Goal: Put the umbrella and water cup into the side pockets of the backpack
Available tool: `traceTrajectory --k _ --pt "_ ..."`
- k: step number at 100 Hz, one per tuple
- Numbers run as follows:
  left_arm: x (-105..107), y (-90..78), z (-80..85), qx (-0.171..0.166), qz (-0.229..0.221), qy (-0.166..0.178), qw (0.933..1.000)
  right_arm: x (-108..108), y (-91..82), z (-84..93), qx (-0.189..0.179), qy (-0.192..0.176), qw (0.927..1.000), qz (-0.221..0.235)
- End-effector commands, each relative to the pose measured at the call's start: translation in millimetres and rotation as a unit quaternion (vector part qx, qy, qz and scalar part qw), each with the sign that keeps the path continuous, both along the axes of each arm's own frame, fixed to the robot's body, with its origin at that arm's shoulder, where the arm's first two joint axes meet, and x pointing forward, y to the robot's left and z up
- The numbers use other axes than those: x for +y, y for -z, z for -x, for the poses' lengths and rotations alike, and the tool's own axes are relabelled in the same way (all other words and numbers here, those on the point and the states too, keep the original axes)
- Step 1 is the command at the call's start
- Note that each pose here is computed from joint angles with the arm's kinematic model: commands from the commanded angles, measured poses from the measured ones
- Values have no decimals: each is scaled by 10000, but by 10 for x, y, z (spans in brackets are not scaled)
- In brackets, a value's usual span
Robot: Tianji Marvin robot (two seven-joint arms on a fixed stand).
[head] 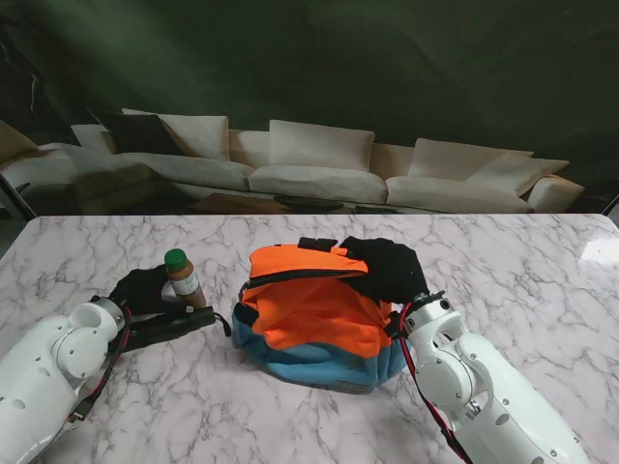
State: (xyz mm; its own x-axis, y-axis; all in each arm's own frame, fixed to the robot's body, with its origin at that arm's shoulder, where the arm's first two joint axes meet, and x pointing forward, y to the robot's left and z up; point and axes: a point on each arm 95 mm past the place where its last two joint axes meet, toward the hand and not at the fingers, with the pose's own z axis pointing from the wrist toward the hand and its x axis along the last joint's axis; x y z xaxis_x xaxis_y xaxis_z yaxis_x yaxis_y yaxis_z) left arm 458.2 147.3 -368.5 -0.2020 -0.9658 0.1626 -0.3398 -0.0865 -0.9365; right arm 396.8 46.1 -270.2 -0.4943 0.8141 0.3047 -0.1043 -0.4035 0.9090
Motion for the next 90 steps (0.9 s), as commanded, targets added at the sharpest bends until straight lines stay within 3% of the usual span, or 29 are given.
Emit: traceTrajectory --k 1,27,39,64,90 --pt "-70 4 -59 46 108 -19 9999 -8 168 44 226 26 9997 79" --pt "-181 14 -186 116 335 -23 9994 -27 180 59 230 46 9997 86" --pt "-240 40 -242 101 647 -122 9978 -29 179 57 224 41 9997 80" --pt "-401 112 -326 -251 1516 -519 9868 -17 191 52 231 25 9997 71" --pt "-460 43 -320 -635 1850 -559 9791 -15 190 48 221 25 9997 69"
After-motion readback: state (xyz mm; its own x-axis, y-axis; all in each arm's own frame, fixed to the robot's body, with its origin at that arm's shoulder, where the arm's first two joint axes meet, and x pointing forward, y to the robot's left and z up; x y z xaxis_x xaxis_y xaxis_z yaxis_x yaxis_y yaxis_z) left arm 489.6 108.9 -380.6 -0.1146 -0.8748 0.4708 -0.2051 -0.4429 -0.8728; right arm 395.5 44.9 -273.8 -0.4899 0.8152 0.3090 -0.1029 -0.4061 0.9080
